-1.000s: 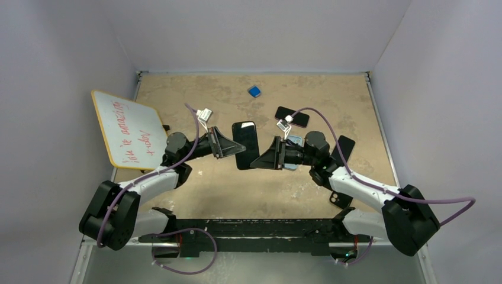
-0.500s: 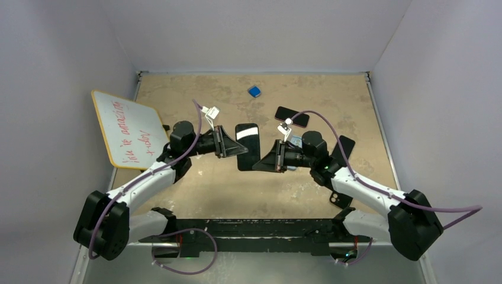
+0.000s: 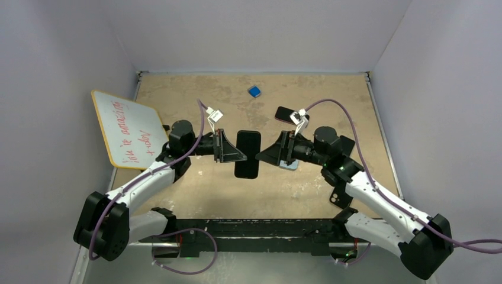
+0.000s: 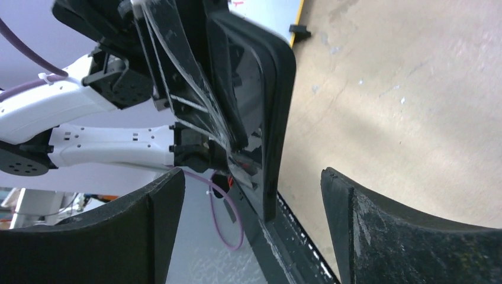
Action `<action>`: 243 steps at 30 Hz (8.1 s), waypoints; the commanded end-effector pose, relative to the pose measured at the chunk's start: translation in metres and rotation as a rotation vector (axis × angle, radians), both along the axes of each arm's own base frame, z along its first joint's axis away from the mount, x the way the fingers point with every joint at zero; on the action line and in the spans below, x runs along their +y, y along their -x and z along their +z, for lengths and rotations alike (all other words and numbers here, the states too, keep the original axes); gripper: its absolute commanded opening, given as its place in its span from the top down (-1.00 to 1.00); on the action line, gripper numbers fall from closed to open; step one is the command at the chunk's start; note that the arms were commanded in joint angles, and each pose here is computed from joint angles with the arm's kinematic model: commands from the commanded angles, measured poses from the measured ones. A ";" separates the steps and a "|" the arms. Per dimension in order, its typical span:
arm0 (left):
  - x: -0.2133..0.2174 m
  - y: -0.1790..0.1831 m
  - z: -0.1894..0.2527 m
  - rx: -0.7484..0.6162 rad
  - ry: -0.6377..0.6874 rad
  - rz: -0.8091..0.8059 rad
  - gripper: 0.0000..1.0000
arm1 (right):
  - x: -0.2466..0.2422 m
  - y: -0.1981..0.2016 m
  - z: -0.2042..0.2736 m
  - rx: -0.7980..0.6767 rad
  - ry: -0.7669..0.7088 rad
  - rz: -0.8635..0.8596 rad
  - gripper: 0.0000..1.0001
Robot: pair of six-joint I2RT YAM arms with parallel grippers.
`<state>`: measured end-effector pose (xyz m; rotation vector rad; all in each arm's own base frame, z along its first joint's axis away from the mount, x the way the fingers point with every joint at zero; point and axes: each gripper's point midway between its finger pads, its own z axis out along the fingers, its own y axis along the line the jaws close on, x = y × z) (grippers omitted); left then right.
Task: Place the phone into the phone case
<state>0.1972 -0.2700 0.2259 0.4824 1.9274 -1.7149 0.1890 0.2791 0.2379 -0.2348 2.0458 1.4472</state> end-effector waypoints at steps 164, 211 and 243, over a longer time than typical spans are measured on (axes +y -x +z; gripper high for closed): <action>0.077 -0.072 -0.058 -0.112 -0.591 0.329 -0.91 | -0.134 -0.278 -0.163 -0.301 0.923 -0.130 -0.98; 0.086 -0.079 -0.060 -0.106 -0.611 0.360 -0.95 | -0.164 -0.313 -0.223 -0.434 0.945 0.181 -0.64; 0.033 -0.086 -0.068 -0.043 -0.682 0.423 -0.75 | -0.202 -0.255 -0.193 0.022 0.962 -0.346 -0.25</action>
